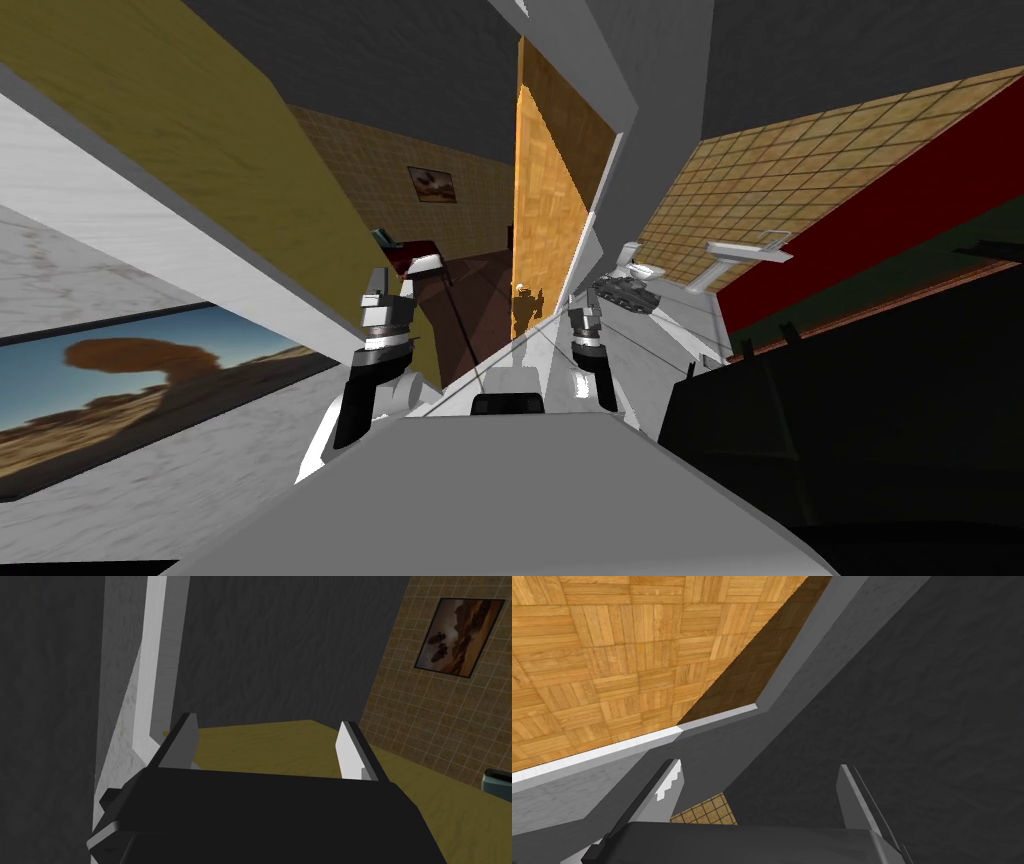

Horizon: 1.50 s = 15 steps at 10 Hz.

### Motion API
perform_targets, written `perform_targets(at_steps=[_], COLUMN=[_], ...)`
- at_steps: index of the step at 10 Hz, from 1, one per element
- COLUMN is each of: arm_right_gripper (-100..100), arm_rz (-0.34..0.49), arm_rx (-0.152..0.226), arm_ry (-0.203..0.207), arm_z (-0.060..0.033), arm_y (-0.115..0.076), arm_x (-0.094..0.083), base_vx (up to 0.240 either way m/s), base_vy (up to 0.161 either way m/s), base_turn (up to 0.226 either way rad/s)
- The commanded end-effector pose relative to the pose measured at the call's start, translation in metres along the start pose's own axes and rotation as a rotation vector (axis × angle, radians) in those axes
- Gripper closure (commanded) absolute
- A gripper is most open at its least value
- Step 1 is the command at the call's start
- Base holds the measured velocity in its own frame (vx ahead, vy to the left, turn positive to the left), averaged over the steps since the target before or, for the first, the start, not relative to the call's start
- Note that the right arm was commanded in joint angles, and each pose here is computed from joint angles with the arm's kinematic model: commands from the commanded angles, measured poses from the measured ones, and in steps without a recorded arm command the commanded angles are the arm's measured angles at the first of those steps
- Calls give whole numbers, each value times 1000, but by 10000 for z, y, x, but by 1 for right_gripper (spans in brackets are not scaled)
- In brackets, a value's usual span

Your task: Push the door open

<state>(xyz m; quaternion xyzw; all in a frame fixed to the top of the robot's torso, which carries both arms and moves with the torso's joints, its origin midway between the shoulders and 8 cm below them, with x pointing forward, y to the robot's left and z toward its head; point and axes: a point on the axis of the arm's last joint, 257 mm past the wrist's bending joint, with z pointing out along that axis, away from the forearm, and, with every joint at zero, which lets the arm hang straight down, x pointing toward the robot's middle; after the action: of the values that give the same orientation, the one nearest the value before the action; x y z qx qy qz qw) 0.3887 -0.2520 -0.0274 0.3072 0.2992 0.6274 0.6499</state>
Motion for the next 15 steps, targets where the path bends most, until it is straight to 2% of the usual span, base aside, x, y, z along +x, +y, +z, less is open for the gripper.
perform_targets(at_steps=[1,4,5,7,10,11,13,15], arm_right_gripper=[-100,-100,-100,-100,-100,-100,-100,-100], arm_rz=[9,22,22,36,48,48,60,65], arm_rx=[26,60,65,90,145,149,175,213], arm_ry=[11,28,27,45,63,63,82,92], arm_z=[-19,-58,-66,-94,-191,-199,-239,-325], arm_y=[-168,-398,-416,-607,-919,-934,-1121,-1312], arm_x=[49,127,126,215,306,305,408,457], base_vx=[56,67,38,53,68,36,64,54], base_vy=[-65,-64,-41,-58,-79,-51,-70,-62], base_turn=[85,60,31,64,72,37,83,52])
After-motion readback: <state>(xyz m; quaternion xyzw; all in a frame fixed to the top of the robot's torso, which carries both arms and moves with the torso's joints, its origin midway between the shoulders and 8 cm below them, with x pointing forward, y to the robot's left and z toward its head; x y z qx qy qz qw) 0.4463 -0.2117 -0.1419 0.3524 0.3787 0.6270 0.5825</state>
